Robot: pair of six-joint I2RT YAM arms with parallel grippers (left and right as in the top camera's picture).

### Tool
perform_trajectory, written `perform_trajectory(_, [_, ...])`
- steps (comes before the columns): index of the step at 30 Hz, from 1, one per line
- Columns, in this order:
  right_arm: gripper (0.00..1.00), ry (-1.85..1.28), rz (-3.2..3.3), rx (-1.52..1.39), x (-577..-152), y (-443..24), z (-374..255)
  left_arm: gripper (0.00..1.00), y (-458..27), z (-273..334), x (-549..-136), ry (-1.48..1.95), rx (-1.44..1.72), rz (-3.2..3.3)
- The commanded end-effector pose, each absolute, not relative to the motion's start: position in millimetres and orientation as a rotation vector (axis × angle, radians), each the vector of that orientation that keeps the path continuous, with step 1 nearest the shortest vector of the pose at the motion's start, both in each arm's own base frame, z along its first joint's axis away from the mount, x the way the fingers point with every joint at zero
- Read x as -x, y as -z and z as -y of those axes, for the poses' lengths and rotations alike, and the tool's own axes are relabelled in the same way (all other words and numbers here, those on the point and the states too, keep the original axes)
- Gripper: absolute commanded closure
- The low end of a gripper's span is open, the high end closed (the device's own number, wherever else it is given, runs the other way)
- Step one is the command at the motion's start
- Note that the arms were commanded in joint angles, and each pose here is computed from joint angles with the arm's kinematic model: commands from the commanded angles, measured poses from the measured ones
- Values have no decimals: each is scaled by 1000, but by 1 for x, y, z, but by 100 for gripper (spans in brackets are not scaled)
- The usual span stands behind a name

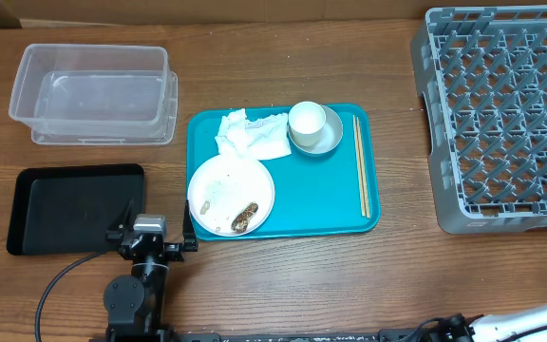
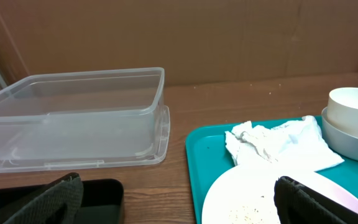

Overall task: Sort waste into correct bins and load items into the dishwasher
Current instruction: 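Carry the white bowl right and place it in the grey dish rack, then move the right gripper back to the white cup on the saucer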

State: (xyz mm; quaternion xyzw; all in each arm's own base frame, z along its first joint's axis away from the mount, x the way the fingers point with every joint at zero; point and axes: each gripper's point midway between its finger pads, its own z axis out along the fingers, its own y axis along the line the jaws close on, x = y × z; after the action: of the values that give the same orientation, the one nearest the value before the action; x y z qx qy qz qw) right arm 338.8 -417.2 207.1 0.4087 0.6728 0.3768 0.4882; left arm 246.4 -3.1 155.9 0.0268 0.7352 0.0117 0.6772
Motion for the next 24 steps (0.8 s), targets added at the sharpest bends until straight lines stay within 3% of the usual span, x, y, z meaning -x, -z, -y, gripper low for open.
perform_trajectory(1, [56,-738,-1614,-923,-324,-294,404,0,-156,2,-246,-36,-63,-1648])
perform_trajectory(3, [30,-707,-1616,-871,-328,-313,395,0,-156,2,-246,-36,-63,-1648])
perform_trajectory(4, [0,-702,-1619,-840,-332,-320,390,0,-156,2,-246,-36,-63,-1648])
perform_trajectory(11, [0,-940,-1695,-603,-387,-333,309,0,-156,2,-246,-36,-63,-1648])
perform_trajectory(18, [2,-1165,-1828,-336,-462,-333,171,0,-156,2,-246,-36,-63,-1648])
perform_trajectory(21, [6,-1133,-1964,-300,-498,-308,94,0,-156,2,-246,-36,-63,-1648])
perform_trajectory(24, [10,-835,-2199,-352,-523,-256,29,0,-156,2,-246,-36,-63,-1648])
